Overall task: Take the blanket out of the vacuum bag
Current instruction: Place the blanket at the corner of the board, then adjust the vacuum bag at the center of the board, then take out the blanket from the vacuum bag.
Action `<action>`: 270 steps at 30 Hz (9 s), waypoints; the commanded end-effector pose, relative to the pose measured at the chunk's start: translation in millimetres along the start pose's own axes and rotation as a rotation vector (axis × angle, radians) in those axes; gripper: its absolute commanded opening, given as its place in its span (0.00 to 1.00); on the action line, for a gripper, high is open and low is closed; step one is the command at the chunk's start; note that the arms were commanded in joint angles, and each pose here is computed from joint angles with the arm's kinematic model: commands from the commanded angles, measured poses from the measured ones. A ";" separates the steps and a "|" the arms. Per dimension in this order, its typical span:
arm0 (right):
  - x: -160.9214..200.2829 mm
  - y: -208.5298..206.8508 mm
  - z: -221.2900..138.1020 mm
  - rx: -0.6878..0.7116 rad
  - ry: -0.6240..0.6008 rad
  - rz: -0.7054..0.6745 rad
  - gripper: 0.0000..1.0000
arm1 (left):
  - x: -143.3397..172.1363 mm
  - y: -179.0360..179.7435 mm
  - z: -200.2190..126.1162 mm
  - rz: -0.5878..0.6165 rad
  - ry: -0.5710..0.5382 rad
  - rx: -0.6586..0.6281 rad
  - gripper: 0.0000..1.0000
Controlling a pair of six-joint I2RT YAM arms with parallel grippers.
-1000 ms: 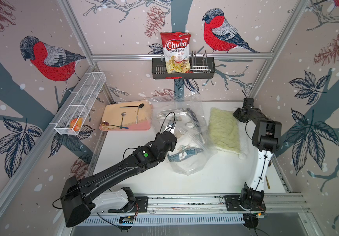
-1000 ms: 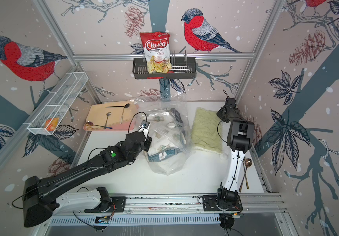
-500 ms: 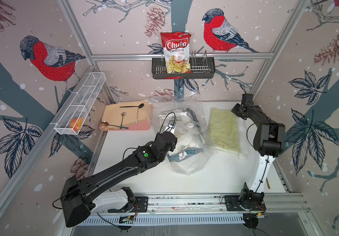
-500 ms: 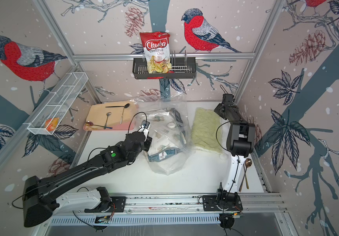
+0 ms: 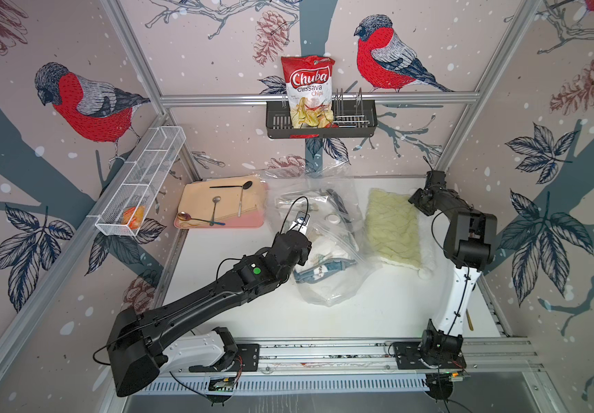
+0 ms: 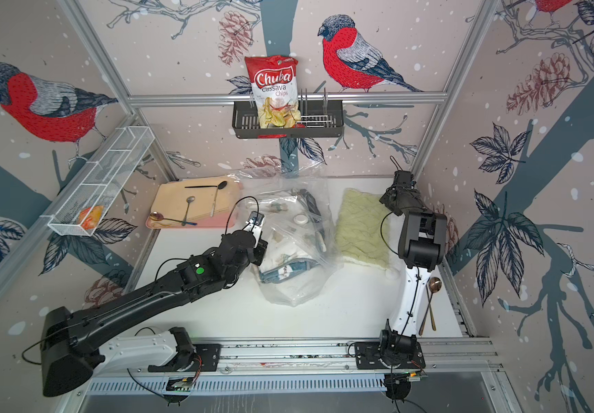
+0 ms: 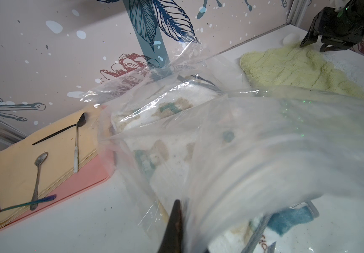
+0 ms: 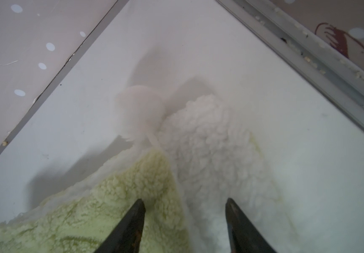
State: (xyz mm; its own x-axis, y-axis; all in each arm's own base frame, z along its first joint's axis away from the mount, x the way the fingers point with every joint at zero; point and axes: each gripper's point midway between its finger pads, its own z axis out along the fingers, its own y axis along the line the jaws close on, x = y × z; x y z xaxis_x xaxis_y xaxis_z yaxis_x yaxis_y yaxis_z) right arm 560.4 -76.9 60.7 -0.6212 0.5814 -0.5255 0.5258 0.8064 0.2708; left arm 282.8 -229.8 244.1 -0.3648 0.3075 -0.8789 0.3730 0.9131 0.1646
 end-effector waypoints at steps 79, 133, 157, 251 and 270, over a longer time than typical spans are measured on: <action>35.3 -29.1 -4.6 -0.016 -0.011 0.149 0.50 | -11.7 -1.8 -4.2 -0.032 -0.042 0.026 0.00; 67.4 -133.7 -174.7 0.104 -0.227 0.195 0.00 | -22.8 -5.4 -19.5 -0.064 -0.081 0.086 0.00; 166.9 -28.3 -90.0 0.009 0.088 -0.086 0.18 | -17.4 -10.8 -14.7 -0.045 -0.060 0.099 0.00; 370.9 100.8 -311.7 -0.909 0.046 0.116 0.23 | 33.5 -105.7 -12.8 0.155 0.181 0.450 0.08; 484.6 127.4 -302.6 -0.889 0.176 -0.182 0.08 | -1.6 -98.1 -16.2 -0.011 0.078 0.544 0.07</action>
State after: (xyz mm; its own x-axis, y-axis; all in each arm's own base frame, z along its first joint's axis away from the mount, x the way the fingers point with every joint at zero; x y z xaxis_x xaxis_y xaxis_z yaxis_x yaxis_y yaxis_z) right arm 155.3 327.2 82.0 -0.7569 0.4009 -0.5161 -0.1603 0.6517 0.7413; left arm 231.7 -306.2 218.0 -0.4410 0.4019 -0.8025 0.7333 0.6769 -0.0640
